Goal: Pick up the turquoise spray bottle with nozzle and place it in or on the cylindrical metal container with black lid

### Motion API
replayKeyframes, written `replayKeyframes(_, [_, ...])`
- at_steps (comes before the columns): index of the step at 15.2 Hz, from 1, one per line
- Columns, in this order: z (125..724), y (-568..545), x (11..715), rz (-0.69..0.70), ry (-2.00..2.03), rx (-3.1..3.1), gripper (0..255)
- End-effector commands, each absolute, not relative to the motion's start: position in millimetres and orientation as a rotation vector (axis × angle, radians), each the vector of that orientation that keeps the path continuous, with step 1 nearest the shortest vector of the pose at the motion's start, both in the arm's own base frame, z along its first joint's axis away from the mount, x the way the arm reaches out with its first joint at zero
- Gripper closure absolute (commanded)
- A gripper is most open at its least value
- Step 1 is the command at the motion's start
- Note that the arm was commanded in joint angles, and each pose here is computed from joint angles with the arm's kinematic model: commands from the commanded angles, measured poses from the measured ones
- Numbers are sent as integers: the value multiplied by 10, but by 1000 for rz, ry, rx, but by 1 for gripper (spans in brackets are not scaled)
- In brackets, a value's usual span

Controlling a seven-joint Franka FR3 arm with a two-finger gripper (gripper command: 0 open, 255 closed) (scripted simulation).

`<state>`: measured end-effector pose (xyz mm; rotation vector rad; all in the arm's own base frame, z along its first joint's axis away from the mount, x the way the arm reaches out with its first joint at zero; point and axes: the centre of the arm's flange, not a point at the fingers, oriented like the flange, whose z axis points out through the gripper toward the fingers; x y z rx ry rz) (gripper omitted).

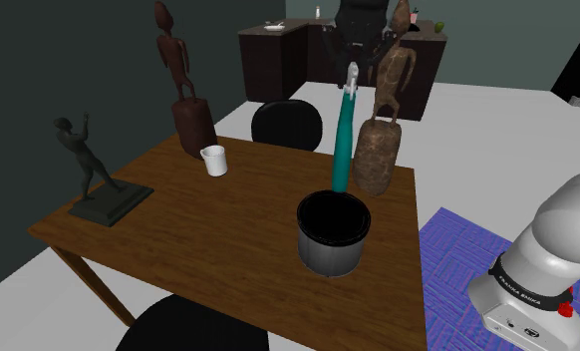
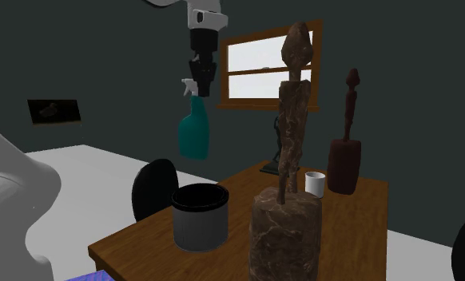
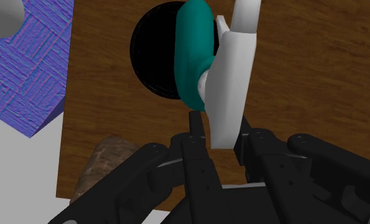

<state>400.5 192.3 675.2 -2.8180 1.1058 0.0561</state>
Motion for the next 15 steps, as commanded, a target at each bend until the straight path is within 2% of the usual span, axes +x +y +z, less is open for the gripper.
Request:
replayKeyframes(1, [6640, 1919, 4004, 55, 1106, -2818, 255])
replayKeyframes(15, [5900, 1919, 4004, 55, 1106, -2818, 255])
